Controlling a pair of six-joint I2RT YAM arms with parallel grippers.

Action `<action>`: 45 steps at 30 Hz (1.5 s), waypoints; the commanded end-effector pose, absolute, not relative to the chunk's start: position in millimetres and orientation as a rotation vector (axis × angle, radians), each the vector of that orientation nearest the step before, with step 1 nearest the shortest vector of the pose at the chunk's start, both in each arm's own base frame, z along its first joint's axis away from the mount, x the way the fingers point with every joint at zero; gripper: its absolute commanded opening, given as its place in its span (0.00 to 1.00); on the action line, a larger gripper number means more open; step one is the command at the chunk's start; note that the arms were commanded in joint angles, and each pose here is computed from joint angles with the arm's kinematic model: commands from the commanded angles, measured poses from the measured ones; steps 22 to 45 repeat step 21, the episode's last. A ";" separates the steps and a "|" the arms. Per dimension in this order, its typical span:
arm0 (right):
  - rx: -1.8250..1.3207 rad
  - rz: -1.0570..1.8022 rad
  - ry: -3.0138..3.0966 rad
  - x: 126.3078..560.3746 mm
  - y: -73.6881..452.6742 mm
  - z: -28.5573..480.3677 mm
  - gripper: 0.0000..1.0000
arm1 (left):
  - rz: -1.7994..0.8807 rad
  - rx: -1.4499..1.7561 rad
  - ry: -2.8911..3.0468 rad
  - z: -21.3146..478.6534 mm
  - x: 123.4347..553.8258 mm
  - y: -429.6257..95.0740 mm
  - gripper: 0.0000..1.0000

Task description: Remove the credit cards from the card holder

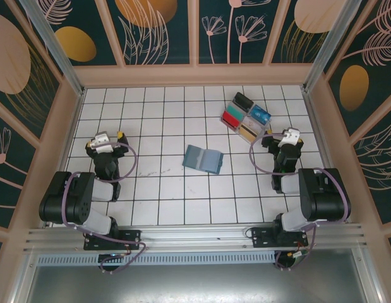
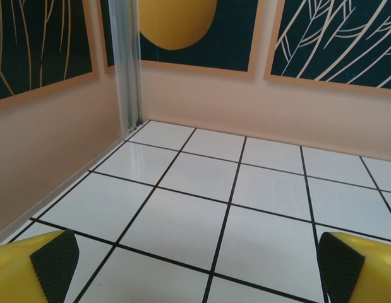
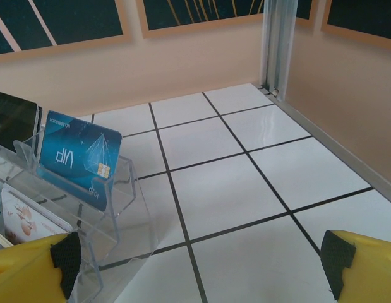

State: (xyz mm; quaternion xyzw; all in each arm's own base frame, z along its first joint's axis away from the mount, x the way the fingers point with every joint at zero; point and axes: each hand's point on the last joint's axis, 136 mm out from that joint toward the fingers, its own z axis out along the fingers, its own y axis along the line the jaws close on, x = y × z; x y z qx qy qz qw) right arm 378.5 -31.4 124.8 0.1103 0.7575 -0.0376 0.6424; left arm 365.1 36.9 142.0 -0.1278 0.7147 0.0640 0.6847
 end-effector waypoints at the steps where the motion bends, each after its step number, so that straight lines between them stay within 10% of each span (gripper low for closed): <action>1: 0.258 -0.060 1.723 382.2 -30.6 126.0 0.99 | 0.153 -0.308 1.609 139.5 365.9 41.2 0.99; 45: 0.244 -0.051 1.710 380.6 -28.3 128.5 0.99 | 0.146 -0.294 1.616 139.0 368.4 38.8 0.99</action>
